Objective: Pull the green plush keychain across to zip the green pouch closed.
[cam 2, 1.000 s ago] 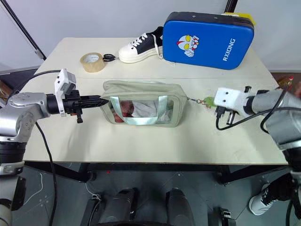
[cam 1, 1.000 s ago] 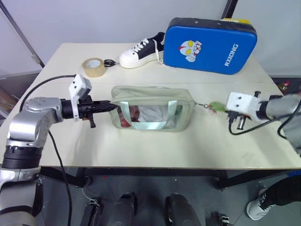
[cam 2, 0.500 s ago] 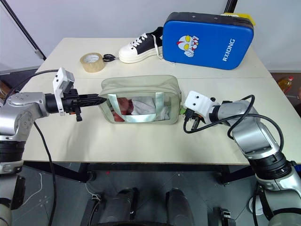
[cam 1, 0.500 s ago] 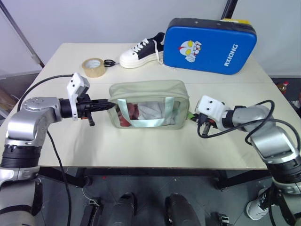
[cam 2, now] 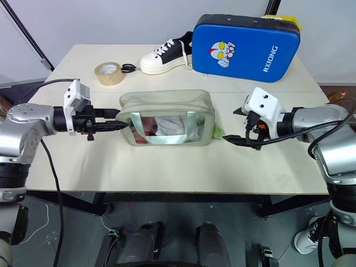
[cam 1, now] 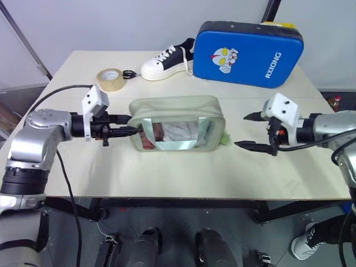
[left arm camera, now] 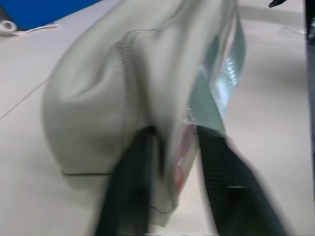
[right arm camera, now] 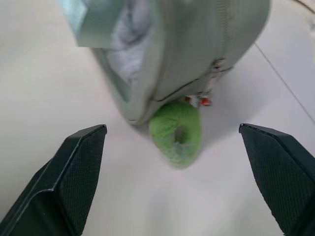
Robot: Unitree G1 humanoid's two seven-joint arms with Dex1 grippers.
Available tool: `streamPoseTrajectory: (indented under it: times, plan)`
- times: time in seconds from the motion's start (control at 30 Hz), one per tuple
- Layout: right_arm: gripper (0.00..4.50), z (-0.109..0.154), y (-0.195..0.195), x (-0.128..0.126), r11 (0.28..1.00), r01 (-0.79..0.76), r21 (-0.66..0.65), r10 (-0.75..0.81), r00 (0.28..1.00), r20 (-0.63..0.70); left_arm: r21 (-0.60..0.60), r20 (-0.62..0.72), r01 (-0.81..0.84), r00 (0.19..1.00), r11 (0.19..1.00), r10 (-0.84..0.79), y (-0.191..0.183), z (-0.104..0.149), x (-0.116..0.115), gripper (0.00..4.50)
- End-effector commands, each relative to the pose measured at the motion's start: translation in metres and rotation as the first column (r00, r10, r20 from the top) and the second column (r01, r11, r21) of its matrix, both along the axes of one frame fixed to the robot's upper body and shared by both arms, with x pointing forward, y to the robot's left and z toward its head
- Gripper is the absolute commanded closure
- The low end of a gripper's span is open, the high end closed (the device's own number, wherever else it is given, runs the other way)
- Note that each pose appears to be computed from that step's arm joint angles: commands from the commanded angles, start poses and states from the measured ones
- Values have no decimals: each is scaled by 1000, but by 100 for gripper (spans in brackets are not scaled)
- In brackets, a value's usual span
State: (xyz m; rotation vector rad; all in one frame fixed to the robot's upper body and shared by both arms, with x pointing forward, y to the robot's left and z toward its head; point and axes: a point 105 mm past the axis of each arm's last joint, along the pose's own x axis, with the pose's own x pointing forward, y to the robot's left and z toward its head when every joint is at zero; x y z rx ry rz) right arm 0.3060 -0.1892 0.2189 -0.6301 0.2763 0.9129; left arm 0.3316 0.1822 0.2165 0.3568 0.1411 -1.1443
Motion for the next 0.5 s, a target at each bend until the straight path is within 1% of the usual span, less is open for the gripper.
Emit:
streamPoseTrajectory:
  times: [0.03,0.07,0.13,0.27,0.5]
  plan:
    - [0,17,2,-1,1000,-20,0,20,998,64,24,104,-40,994,999,37,18,27,1,38]
    - [0,17,3,-2,1000,-23,9,23,998,64,29,115,-62,992,998,58,24,30,1,2]
    - [0,19,4,-4,999,-34,23,32,997,65,28,101,-81,992,996,77,34,34,-2,2]
    - [0,20,4,-17,995,-69,68,65,996,62,38,84,-108,991,993,104,51,36,-20,2]
    - [0,17,-10,-27,997,-48,68,46,998,35,-20,41,-157,987,987,158,58,35,-48,2]
